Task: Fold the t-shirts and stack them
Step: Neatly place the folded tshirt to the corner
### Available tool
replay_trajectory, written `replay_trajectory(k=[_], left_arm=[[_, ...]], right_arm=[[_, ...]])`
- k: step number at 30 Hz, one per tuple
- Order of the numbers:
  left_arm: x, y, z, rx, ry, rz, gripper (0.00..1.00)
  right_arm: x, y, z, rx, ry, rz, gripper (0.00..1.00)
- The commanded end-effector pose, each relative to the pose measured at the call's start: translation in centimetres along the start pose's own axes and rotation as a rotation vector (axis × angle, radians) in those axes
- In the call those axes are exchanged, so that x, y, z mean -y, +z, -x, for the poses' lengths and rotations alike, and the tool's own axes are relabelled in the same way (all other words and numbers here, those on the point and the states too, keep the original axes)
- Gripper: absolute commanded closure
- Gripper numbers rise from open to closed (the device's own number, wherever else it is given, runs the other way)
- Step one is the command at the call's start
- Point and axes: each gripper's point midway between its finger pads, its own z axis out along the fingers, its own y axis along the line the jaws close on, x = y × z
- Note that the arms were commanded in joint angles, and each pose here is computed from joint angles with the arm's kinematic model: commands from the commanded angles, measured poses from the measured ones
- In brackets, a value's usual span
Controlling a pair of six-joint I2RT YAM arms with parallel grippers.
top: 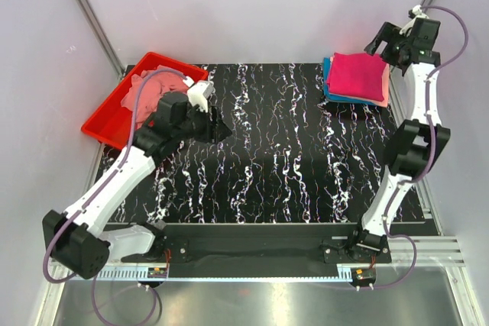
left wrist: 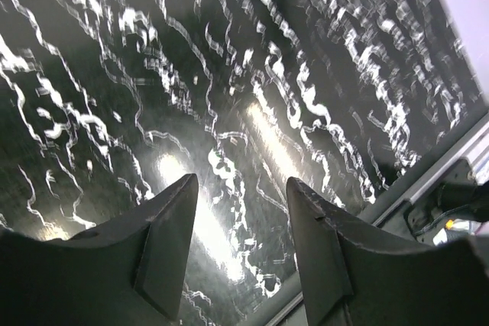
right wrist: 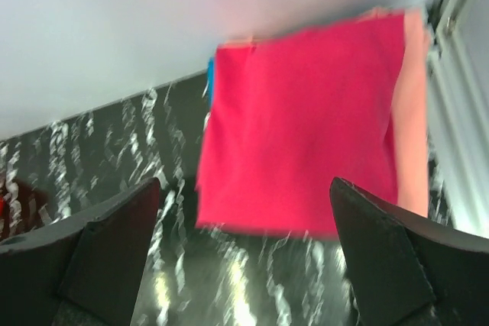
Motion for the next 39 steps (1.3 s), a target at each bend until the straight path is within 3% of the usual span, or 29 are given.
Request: replay_trajectory(k=[1, 5, 7, 9, 10, 12, 14, 16, 17, 20, 24, 30, 39], left_arm=[[0.9, -1.1, 2.9, 0.164, 0.053, -0.024, 0.43], [0.9, -1.5, 3.1, 0.185, 0.056, -0.020, 0.43], [1.2, -2.3, 4.0, 0.211, 0.086, -0.018, 0.43], [1.9, -3.8, 5.0, 0.268, 0.108, -0.027, 0.42], [2.3, -4.7, 5.7, 0.296, 0.112, -0.028, 0.41], [3.1, -7.3, 7.1, 0.368, 0.112, -0.018, 0.34], [4.1, -10.7, 8.5, 0.446, 0.118, -0.012, 0.23], [4.7, -12.9, 8.9, 0.482, 0.120, -0.009, 0.02], [5.3, -14.9, 9.3, 0.533, 0.123, -0.011, 0.01], [5.2, -17.3, 8.6, 0.562, 0.116, 0.016, 0.01], [4.5, -18.2, 6.3, 0.548, 0.128, 0.034, 0.01], [5.6, -20.0, 3.8, 0.576, 0.117, -0.048, 0.01], [4.8, -18.8, 2.1, 0.480, 0.070, -0.025, 0.01]], right_arm=[[-1.9, -5.8, 0.4, -0.010, 0.065, -0.080, 0.00], [-1.7, -8.9, -1.5, -0.053, 0.223, -0.172, 0.00], [-4.6, -12.2, -1.1, -0.015, 0.256, -0.128, 0.00], [-7.5, -13.7, -4.0, -0.044, 0.207, -0.138, 0.00], [-9.6, -16.7, -4.0, -0.027, 0.191, -0.108, 0.00], [-12.5, -19.3, -7.4, -0.117, 0.190, -0.043, 0.00], [-14.6, -23.2, -9.3, -0.154, 0.230, 0.039, 0.00], [-17.8, -27.6, -10.8, -0.179, 0.228, 0.193, 0.00], [-18.5, -28.7, -12.9, -0.237, 0.228, 0.246, 0.00], [-19.4, -33.4, -15.2, -0.247, 0.213, 0.367, 0.00], [-19.8, -38.3, -16.5, -0.175, 0.194, 0.468, 0.00], [-20.4, -40.7, -16.4, -0.115, 0.174, 0.545, 0.01], [-21.0, -41.5, -14.3, -0.035, 0.156, 0.565, 0.00]])
